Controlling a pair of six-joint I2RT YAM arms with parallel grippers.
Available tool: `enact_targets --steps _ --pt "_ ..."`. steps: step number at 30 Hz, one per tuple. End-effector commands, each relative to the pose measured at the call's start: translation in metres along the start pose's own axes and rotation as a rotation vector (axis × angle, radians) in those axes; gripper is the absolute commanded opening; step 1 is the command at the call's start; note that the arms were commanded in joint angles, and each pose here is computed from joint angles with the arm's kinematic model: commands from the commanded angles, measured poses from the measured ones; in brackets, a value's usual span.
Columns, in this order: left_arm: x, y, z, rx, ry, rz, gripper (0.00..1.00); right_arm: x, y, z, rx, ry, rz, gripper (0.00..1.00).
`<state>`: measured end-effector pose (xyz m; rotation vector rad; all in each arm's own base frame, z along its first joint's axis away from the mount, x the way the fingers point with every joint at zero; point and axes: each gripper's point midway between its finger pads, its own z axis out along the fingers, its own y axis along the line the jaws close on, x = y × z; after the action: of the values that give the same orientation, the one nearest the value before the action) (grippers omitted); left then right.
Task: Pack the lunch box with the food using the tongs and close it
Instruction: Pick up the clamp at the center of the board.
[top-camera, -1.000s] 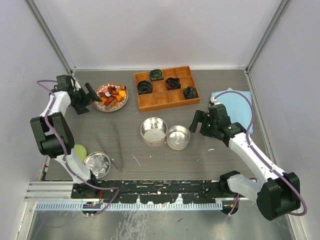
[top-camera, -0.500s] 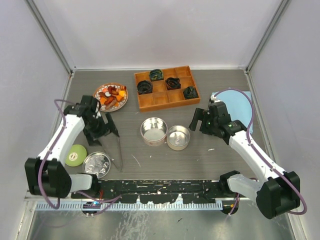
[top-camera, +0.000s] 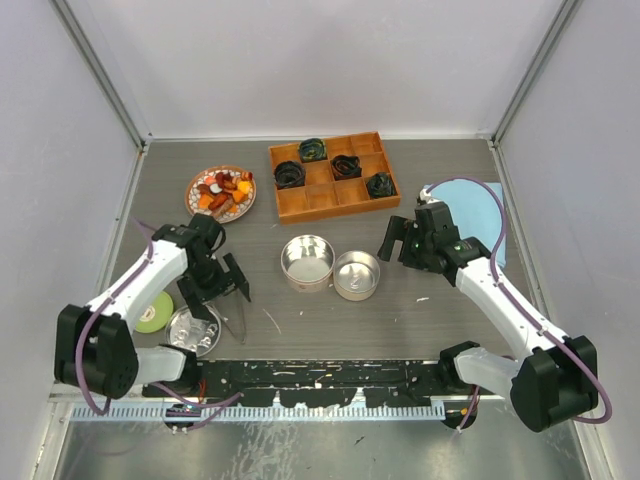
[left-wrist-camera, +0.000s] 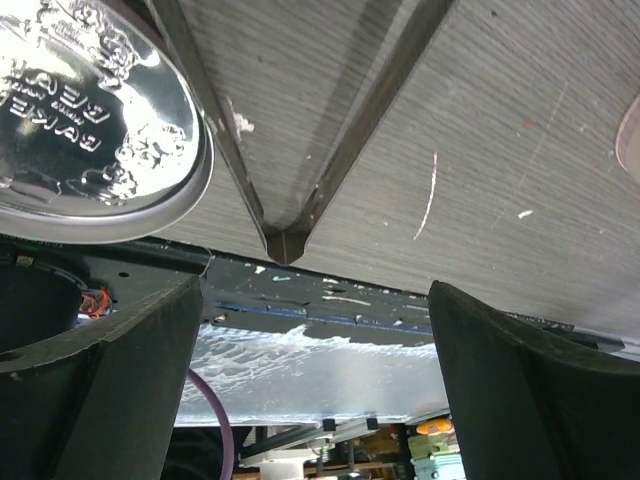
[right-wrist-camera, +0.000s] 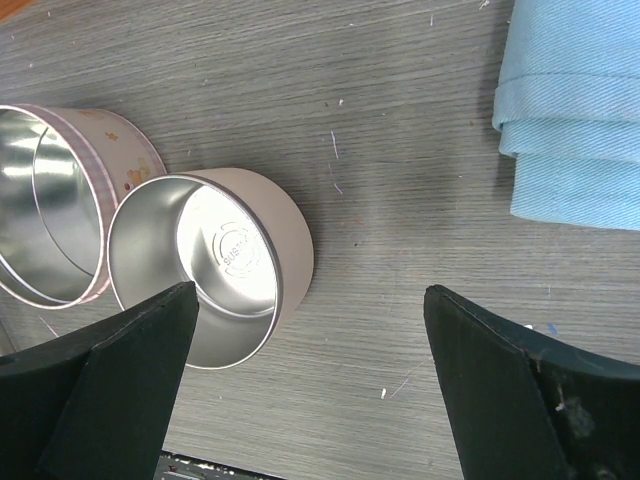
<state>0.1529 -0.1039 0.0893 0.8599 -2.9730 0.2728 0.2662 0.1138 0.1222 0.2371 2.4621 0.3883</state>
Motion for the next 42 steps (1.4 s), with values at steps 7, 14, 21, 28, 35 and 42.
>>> enact_targets --steps 7,14,21,28,35,42 --pt "-0.023 -0.014 0.026 -0.088 -0.041 0.015 0.92 -0.019 0.003 -0.005 0.005 -0.055 -0.007 1.0" --pt "-0.026 -0.013 0.038 -0.111 -0.045 0.009 0.91 -0.018 -0.001 -0.004 0.024 -0.052 -0.016 1.0" --pt "-0.028 -0.013 0.049 -0.137 -0.045 0.018 0.91 -0.015 -0.005 -0.004 0.039 -0.047 -0.018 1.0" --pt "-0.033 -0.017 0.059 -0.148 -0.058 0.064 0.88 -0.014 -0.006 -0.004 0.042 -0.044 -0.023 1.0" --pt "-0.036 -0.033 0.065 -0.136 -0.068 0.157 0.85 -0.014 -0.006 -0.004 0.043 -0.042 -0.022 1.0" --pt "-0.045 -0.027 0.065 -0.239 -0.072 0.141 0.8 -0.013 -0.007 -0.004 0.05 -0.041 -0.023 1.0"
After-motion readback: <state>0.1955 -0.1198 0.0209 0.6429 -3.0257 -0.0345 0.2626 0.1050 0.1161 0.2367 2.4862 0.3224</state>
